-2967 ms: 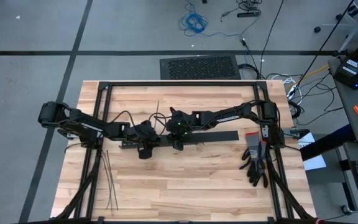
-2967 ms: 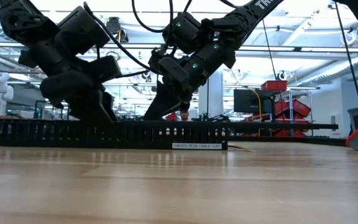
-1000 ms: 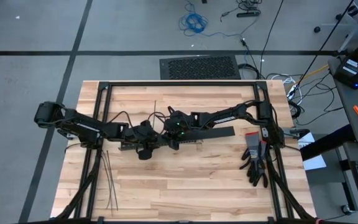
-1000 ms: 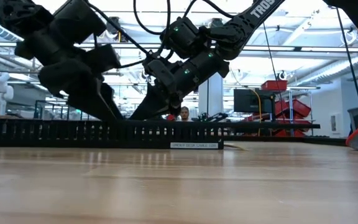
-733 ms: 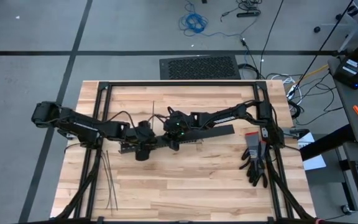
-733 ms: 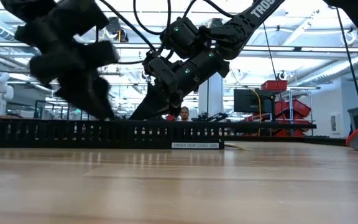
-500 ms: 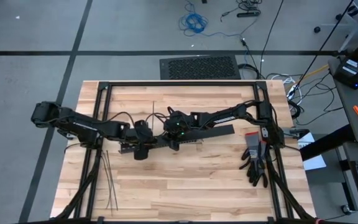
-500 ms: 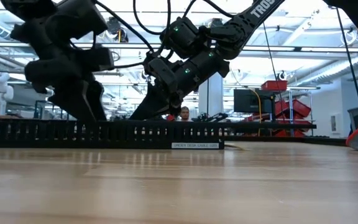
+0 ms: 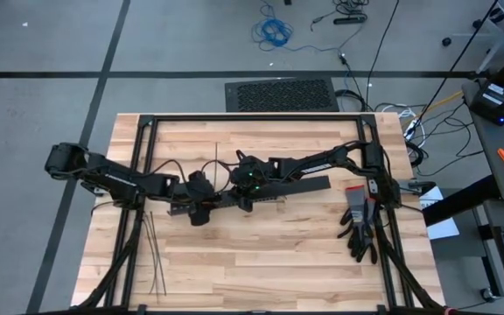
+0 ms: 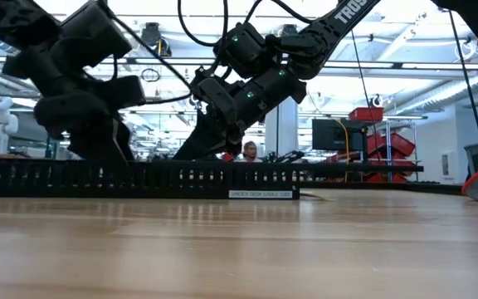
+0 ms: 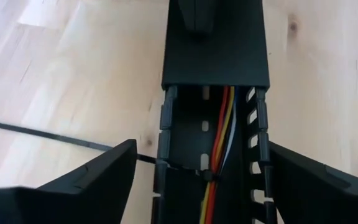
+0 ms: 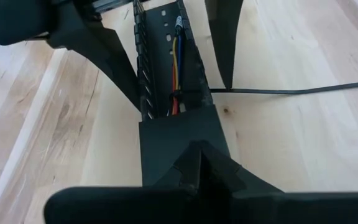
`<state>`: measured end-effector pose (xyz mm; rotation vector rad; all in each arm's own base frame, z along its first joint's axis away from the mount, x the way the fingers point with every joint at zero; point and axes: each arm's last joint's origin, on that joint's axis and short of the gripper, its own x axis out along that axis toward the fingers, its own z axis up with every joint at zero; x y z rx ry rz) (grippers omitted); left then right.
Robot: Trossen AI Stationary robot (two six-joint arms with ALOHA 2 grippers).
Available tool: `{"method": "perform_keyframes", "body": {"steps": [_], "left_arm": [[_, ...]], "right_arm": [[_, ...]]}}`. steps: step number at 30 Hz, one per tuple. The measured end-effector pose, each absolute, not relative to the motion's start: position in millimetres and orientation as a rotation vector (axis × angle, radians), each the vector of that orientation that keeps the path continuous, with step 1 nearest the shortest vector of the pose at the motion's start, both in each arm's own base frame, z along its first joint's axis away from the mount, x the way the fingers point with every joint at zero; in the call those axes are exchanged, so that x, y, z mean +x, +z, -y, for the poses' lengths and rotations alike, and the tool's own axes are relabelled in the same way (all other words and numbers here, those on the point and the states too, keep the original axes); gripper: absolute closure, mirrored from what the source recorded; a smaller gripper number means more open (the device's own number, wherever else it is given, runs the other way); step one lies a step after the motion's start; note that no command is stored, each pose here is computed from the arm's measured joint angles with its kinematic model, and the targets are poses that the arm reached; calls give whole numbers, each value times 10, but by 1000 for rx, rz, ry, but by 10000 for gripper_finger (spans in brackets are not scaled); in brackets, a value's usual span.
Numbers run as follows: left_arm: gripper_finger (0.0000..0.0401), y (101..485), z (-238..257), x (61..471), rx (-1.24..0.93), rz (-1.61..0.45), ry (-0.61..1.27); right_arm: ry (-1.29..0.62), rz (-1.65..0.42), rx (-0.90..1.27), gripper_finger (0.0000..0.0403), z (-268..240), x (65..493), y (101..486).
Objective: Ziptie cables
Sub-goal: Close the black cable duct
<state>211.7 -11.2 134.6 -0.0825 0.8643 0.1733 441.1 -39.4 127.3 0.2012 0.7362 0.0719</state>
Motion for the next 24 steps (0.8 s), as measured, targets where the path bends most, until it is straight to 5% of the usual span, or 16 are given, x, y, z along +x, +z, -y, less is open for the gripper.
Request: {"method": "perform_keyframes", "body": {"steps": [13, 24], "left_arm": [[150, 1200, 100, 2019, -102, -739, 193], [162, 1155, 149, 1972, -125, -674, 194]], "right_arm": [[67, -743, 203, 403, 398, 4406, 1269], [85, -699, 202, 403, 381, 4435, 1296]]}}
